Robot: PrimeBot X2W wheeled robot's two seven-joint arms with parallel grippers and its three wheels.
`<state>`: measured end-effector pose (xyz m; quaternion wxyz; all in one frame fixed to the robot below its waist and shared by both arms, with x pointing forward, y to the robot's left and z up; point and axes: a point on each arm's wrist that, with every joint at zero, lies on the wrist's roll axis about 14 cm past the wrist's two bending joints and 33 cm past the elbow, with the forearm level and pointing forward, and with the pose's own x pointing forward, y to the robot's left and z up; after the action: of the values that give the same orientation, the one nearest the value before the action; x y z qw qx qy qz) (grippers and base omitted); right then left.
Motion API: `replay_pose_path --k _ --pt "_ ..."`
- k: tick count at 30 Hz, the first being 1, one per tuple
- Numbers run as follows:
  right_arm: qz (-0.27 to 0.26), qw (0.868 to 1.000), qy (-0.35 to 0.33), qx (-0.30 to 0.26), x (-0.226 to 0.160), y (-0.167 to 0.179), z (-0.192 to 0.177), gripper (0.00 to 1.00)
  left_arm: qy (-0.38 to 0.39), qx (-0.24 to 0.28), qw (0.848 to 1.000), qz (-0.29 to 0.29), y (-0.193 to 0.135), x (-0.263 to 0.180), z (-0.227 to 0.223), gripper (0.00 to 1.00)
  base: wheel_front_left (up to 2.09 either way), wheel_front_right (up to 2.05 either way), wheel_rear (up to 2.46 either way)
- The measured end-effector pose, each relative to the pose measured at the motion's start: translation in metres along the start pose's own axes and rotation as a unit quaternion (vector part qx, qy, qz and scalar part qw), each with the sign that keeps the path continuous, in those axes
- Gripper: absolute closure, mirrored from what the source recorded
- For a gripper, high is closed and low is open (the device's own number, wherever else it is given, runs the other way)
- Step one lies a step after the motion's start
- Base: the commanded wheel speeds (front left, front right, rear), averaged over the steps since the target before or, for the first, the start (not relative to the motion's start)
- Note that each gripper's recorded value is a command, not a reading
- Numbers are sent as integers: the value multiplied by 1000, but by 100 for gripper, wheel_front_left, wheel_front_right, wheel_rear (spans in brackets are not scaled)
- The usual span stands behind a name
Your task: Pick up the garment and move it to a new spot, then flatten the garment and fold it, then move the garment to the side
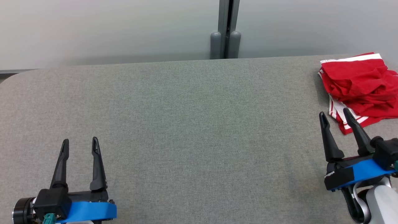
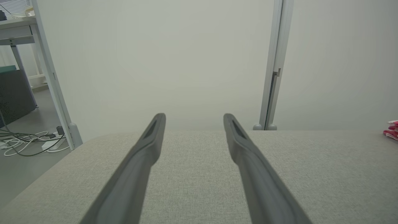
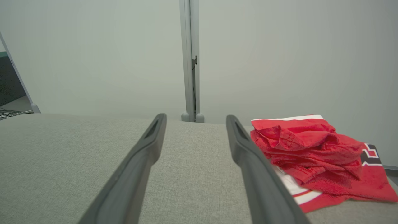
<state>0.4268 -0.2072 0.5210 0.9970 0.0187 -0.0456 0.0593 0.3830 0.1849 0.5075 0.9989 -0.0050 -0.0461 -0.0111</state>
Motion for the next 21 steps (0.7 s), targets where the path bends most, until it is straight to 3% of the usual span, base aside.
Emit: replay_pose_path --k 11,21 --pt "-34 999 8 24 -24 9 -9 0 10 -2 1000 -7 -3 -5 -6 0 0 0 0" --pt "-25 999 13 26 -25 23 -8 0 16 0 1000 -7 -2 -5 -9 0 0 0 0"
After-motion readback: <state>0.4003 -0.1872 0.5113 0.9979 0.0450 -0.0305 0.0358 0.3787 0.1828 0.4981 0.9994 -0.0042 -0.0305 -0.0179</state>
